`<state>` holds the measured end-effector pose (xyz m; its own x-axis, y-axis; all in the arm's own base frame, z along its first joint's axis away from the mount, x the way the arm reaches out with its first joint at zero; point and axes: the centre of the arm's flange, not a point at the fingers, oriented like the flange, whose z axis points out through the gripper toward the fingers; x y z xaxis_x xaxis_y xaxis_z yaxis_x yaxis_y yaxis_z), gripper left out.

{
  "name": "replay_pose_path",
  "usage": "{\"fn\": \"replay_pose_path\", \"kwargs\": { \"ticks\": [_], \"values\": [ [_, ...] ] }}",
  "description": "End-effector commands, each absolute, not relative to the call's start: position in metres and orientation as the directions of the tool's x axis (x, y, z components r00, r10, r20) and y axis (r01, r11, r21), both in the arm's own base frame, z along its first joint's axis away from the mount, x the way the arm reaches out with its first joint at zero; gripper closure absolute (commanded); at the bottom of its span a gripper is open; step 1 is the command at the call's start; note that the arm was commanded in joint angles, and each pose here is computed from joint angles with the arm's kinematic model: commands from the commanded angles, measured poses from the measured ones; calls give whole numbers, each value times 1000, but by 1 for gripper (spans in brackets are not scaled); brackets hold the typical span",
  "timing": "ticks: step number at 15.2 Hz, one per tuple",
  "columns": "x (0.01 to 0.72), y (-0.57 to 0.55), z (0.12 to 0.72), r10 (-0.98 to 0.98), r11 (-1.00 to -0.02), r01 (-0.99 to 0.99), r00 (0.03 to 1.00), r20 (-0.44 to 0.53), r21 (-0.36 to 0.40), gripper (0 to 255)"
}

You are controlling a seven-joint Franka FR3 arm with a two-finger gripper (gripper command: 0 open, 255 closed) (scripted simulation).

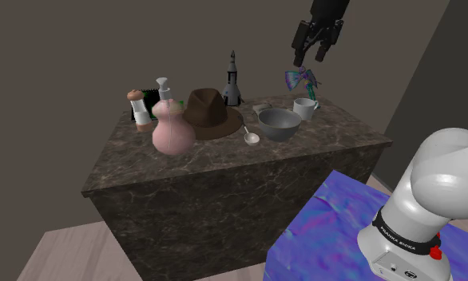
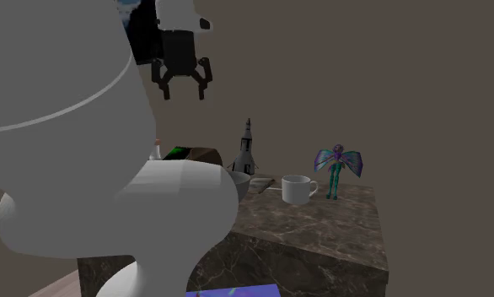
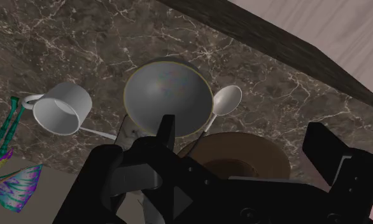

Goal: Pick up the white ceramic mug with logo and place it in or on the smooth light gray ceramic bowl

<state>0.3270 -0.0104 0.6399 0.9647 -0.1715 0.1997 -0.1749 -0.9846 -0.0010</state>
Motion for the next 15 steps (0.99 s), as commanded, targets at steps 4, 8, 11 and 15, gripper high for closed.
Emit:
{"fn": "replay_pose_path", "kwargs": {
  "ticks": [4,8,11,15],
  "values": [
    [347,-39,619,-174,-984,-178,968,180,3,0],
    [373,-77,590,-178,-983,-181,972,154,9,0],
    [392,-105,569,-180,-983,-184,974,134,13,0],
    [417,-144,539,-184,-982,-187,977,107,19,0]
  ]
}}
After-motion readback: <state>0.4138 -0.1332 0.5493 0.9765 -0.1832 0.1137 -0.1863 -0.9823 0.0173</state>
